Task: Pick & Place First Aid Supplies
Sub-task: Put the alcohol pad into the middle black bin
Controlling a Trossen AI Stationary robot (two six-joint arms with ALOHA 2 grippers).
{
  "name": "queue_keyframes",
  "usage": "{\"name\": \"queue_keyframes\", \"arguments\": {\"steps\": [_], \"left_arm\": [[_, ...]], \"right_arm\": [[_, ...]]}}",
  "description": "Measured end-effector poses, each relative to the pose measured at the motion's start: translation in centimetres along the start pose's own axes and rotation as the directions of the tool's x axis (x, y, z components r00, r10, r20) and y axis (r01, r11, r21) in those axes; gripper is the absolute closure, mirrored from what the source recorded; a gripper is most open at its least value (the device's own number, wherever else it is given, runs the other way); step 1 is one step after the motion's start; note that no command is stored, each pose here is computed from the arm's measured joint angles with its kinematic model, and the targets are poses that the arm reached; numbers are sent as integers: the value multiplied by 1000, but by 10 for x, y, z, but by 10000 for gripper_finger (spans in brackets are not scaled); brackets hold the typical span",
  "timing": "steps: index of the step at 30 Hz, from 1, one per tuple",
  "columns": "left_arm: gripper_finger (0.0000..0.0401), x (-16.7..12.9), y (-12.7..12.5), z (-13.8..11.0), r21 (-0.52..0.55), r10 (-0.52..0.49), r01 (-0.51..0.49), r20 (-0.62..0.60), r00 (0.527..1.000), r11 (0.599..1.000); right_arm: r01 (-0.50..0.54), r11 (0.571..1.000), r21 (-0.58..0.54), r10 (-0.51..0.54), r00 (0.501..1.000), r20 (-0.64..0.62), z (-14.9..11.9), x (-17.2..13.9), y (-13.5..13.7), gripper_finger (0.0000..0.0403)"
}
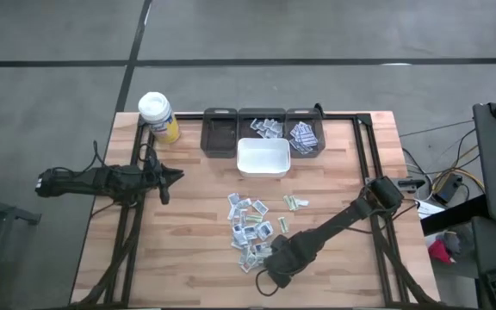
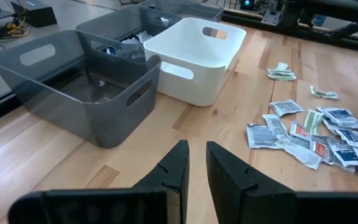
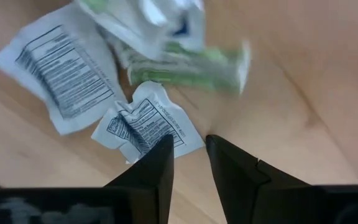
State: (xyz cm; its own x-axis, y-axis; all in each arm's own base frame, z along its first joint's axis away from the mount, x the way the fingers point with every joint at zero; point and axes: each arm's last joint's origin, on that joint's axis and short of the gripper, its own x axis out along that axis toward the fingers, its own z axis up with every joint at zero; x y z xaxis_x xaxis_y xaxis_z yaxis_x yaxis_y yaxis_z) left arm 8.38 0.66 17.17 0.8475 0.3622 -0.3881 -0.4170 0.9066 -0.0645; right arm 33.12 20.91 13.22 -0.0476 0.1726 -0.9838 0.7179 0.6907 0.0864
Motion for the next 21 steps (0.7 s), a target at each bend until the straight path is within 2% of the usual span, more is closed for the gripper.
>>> {"name": "queue_keyframes", "arguments": {"steps": [6,13,21], "left_arm": [[348,0,0,0,-2,-2,2,2,1000,1000],[348,0,0,0,-3,-3,3,1,1000,1000],[348,0,0,0,-3,-4,4,1,1000,1000]], "right_arm": [[89,996,-19,-90,995,-36,-5,1,-9,313],[103,994,-47,-105,994,-39,-6,1,-10,329],[122,991,-52,-124,991,-41,-7,1,-12,381]]}}
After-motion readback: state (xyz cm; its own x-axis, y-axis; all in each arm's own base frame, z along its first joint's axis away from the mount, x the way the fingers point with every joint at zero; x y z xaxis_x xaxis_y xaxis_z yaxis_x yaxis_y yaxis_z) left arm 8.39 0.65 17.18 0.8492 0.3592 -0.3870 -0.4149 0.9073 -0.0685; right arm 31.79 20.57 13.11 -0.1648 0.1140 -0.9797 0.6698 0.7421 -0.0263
